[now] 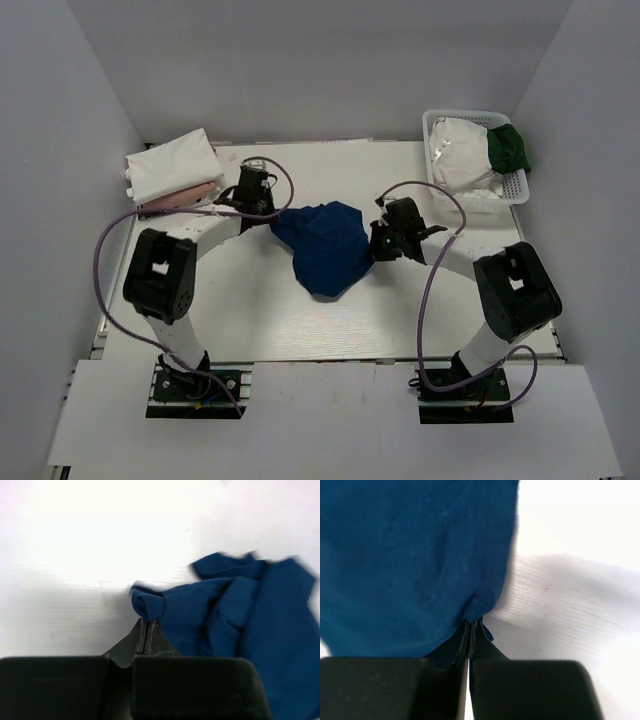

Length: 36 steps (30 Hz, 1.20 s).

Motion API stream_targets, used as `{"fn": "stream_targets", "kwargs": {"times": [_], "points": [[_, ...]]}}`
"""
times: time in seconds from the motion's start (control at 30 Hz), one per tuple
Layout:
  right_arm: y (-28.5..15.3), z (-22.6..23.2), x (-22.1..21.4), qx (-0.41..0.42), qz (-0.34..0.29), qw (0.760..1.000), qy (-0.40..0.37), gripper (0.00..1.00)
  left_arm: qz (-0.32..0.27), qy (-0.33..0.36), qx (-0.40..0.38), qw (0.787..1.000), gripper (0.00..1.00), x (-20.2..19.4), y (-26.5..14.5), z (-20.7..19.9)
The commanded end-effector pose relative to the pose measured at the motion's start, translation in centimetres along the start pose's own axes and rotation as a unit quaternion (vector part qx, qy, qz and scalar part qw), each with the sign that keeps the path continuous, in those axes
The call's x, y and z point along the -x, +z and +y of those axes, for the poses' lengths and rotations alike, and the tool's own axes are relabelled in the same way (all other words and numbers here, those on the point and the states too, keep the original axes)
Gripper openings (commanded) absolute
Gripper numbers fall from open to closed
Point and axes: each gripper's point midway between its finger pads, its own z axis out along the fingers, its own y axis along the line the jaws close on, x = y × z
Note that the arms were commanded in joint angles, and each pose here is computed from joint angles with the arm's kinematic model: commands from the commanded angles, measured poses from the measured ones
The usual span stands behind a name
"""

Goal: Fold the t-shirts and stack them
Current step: Flatten out the tshirt

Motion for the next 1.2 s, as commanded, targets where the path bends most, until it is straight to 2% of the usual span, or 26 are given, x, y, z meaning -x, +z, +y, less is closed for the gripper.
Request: {"fn": "stream_targets", "kwargs": {"times": [0.0,0.03,0.17,0.2,0.3,0.33,0.37,0.47,0.57,0.6,0.63,0.7,0.77,0.83,0.87,0.9,0.97,1.07,1.1,1.13,1.17], "points": [[-3.4,2.2,6.2,0.014,-0.109,0.994,-0.024,0.0,-0.145,-0.014,-0.031,0.989,0.0,7.6,-6.6,-1.5],[-4.0,1.6,6.2,-0.004,-0.111,0.994,-0.022,0.0,-0.154,-0.017,-0.025,0.988,0.0,7.6,-7.4,-1.0],[-9.4,1.7,10.1,-0.039,-0.201,0.978,-0.034,0.0,-0.243,-0.03,-0.034,0.969,0.0,11.4,-14.2,-0.7],[-12.0,2.5,11.3,-0.034,-0.239,0.97,-0.039,0.0,-0.26,-0.034,-0.037,0.964,0.0,11.9,-15.5,-0.6],[-14.8,1.1,13.1,-0.083,-0.29,0.953,-0.027,0.0,-0.33,-0.042,-0.047,0.942,0.0,13.9,-21.4,0.1],[-17.6,0.3,14.4,-0.115,-0.332,0.936,-0.015,0.0,-0.347,-0.044,-0.047,0.936,0.0,14.3,-22.7,0.4],[-18.5,0.1,14.6,-0.125,-0.343,0.931,-0.013,0.0,-0.373,-0.051,-0.06,0.925,0.0,14.9,-25.3,0.4],[-23.2,0.1,16.4,-0.146,-0.404,0.903,-0.013,0.0,-0.413,-0.05,-0.067,0.907,0.0,16.1,-29.3,0.8],[-28.8,2.1,17.7,-0.124,-0.46,0.878,-0.035,0.0,-0.464,-0.036,-0.125,0.876,0.0,17.0,-35.8,-0.2],[-30.4,2.8,18.3,-0.114,-0.476,0.871,-0.038,0.0,-0.462,-0.032,-0.133,0.876,0.0,17.0,-35.9,-0.5],[-33.4,3.6,18.6,-0.105,-0.506,0.855,-0.047,0.0,-0.488,-0.034,-0.151,0.859,0.0,17.4,-38.7,-0.6],[-36.3,4.3,19.1,-0.1,-0.532,0.839,-0.054,0.0,-0.512,-0.029,-0.174,0.841,0.0,17.7,-41.9,-0.9],[-41.3,5.0,19.2,-0.097,-0.573,0.812,-0.057,0.0,-0.538,-0.028,-0.186,0.822,0.0,17.5,-45.3,-0.5],[-43.9,5.3,18.8,-0.096,-0.593,0.797,-0.06,0.0,-0.561,-0.03,-0.188,0.805,0.0,17.5,-48.2,0.2],[-47.0,5.9,18.6,-0.089,-0.619,0.777,-0.062,0.0,-0.568,-0.032,-0.191,0.8,0.0,17.4,-49.3,0.4],[-48.3,5.9,18.3,-0.09,-0.628,0.771,-0.061,0.0,-0.59,-0.031,-0.19,0.784,0.0,17.4,-52.0,1.0],[-52.5,6.4,18.0,-0.089,-0.66,0.744,-0.058,0.0,-0.61,-0.021,-0.199,0.767,0.0,17.4,-55.0,1.1],[-55.3,6.9,17.6,-0.09,-0.67,0.734,-0.068,0.0,-0.639,-0.012,-0.208,0.74,0.0,17.3,-58.9,1.4],[-56.7,7.3,17.6,-0.09,-0.676,0.728,-0.073,0.0,-0.653,-0.012,-0.217,0.725,0.0,17.3,-61.1,1.5],[-56.8,7.5,17.6,-0.087,-0.674,0.729,-0.078,0.0,-0.654,-0.006,-0.217,0.724,0.0,17.8,-61.3,1.2],[-57.1,7.6,17.8,-0.088,-0.678,0.726,-0.079,0.0,-0.663,-0.005,-0.224,0.714,0.0,18.0,-62.8,1.0]]}}
